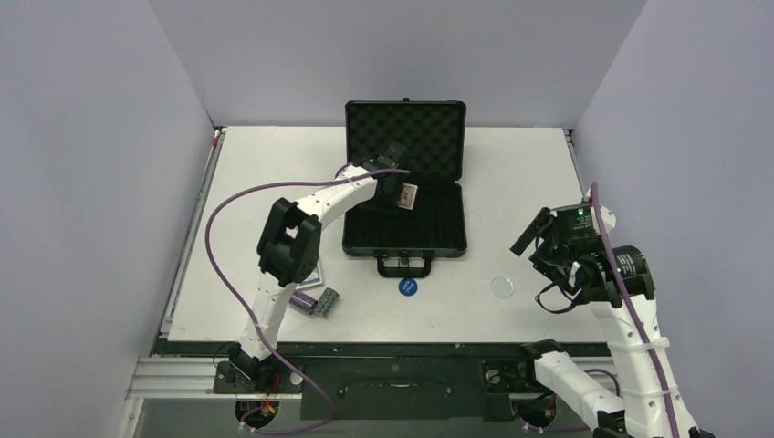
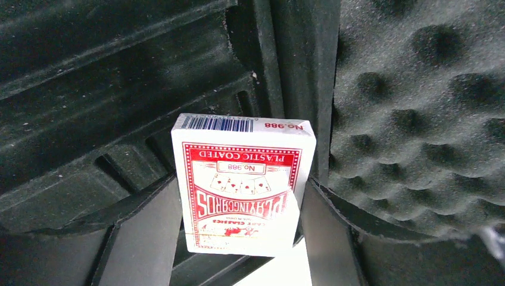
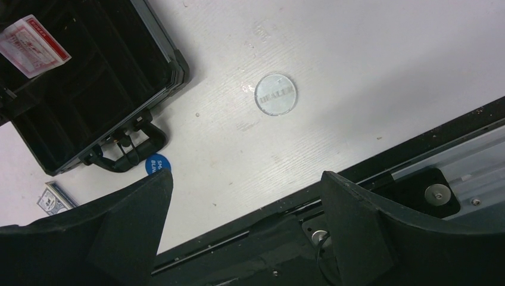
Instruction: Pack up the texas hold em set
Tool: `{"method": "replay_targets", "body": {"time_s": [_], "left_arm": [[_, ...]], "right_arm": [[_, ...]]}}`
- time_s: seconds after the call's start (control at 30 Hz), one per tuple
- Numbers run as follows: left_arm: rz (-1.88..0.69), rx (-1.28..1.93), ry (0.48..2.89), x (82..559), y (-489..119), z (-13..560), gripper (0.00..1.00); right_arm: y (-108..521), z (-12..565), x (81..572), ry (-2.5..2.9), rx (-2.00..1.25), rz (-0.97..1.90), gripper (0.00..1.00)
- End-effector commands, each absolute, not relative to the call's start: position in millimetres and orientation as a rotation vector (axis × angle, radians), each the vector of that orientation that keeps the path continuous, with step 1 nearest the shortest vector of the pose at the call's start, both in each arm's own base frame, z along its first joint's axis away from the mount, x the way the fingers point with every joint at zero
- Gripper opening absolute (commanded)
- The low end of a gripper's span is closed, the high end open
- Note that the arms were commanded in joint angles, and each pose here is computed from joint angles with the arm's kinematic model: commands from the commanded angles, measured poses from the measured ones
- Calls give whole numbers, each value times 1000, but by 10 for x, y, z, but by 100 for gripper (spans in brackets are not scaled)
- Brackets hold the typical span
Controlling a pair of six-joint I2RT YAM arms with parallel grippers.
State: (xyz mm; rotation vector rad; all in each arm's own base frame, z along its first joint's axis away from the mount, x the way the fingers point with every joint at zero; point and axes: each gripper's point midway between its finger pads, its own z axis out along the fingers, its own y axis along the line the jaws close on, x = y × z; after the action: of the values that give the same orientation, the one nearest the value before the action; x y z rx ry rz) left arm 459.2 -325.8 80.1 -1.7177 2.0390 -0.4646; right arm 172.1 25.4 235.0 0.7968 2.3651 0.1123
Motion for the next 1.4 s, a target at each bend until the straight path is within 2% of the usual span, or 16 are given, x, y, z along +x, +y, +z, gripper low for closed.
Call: {"method": "replay_targets", "body": {"time_s": [0.0, 0.37, 0.43, 0.47, 0.5, 0.8, 1.03, 1.27, 1.37], "left_arm": [[-527, -1770, 1921, 4765, -3238, 942, 4], [-626, -1835, 1938, 4771, -3464, 819, 15], [-648, -1853, 1952, 4752, -3510, 797, 21], [-659, -1854, 1951, 4760, -3524, 793, 81], [-673, -1860, 1963, 4750, -3550, 789, 98], [-687, -1862, 1965, 4653, -3499, 882, 96], [-724, -1814, 1927, 4534, -3306, 1218, 96], [-694, -1544, 2011, 4463, -2827, 1814, 96], [-535, -1331, 2118, 4323, -2390, 1968, 96]], "right_arm": [[253, 2328, 1807, 2348, 816, 110, 89], [261, 2267, 1831, 2367, 812, 99, 89], [260, 2272, 1832, 2366, 808, 99, 89], [259, 2281, 1834, 2365, 805, 99, 90], [259, 2288, 1833, 2364, 804, 99, 90], [245, 2353, 1772, 2343, 788, 115, 90], [204, 2403, 1700, 2322, 750, 112, 90], [221, 2647, 1807, 2215, 638, 167, 90], [357, 2776, 1883, 2173, 542, 265, 90]]}}
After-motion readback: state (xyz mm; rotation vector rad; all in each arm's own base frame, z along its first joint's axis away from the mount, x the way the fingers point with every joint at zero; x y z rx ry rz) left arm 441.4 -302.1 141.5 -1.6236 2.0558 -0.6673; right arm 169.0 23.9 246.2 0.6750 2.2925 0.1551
